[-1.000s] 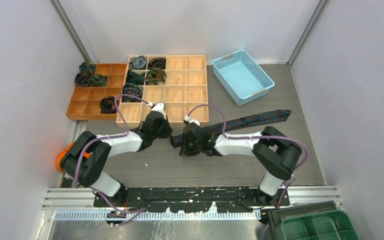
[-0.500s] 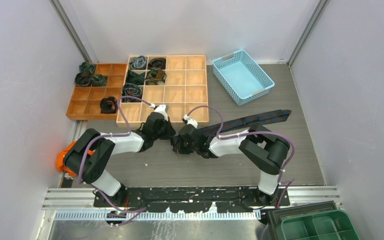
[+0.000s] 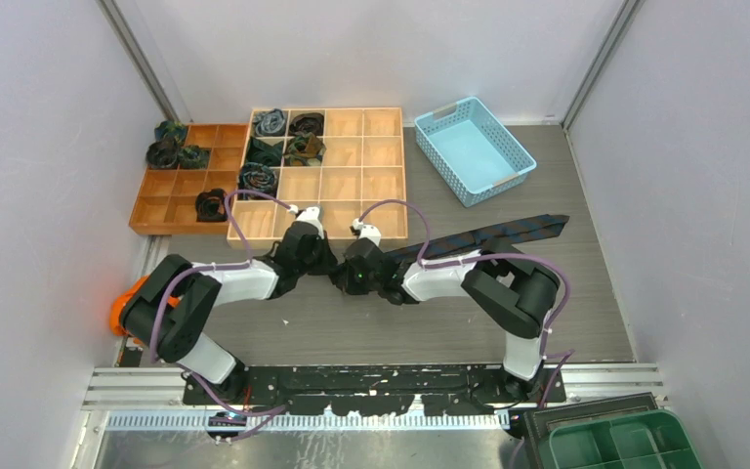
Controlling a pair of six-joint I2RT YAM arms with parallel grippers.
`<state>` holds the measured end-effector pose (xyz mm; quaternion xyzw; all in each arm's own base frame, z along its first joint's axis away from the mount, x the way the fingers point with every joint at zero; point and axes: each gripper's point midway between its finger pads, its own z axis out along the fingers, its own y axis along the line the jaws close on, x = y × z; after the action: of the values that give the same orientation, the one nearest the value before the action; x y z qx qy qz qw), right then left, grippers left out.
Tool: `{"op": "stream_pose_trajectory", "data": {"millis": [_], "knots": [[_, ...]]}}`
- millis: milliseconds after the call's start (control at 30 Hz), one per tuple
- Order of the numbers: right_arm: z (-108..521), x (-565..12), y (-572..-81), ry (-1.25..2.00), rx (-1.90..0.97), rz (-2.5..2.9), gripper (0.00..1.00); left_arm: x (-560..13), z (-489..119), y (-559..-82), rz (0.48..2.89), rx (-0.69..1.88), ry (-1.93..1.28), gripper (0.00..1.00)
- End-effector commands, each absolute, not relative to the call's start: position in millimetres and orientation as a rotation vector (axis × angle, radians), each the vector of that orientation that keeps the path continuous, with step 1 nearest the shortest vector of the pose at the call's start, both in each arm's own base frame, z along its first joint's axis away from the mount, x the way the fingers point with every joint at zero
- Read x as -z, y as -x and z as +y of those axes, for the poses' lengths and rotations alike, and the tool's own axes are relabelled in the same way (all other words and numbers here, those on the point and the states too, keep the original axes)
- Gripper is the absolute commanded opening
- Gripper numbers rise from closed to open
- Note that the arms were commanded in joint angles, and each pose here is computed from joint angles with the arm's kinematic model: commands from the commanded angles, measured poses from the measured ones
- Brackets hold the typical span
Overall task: Roll the ties
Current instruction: Roll the tie at the center of the board.
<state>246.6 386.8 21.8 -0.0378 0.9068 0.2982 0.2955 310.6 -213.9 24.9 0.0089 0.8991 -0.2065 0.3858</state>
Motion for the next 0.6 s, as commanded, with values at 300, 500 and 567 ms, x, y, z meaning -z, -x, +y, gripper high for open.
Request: {"op": "stream_pose_trajectory", "data": {"millis": [300, 500, 567], "knots": [[334.9, -120.4, -225.1, 0.281, -0.404, 2.32, 0.13, -245.8, -118.2, -328.6, 1.858, 0.286, 0.347, 0.0], [353.6, -136.0, -233.9, 0.442, -0.167, 2.289, 0.29, -292.6, -59.9, -251.3, 1.719, 0.324, 0.497, 0.0], [364.3, -131.6, -239.9, 0.49, -0.101, 2.285, 0.39, -299.7, -45.6, -231.6, 1.694, 0.319, 0.501, 0.0]]}}
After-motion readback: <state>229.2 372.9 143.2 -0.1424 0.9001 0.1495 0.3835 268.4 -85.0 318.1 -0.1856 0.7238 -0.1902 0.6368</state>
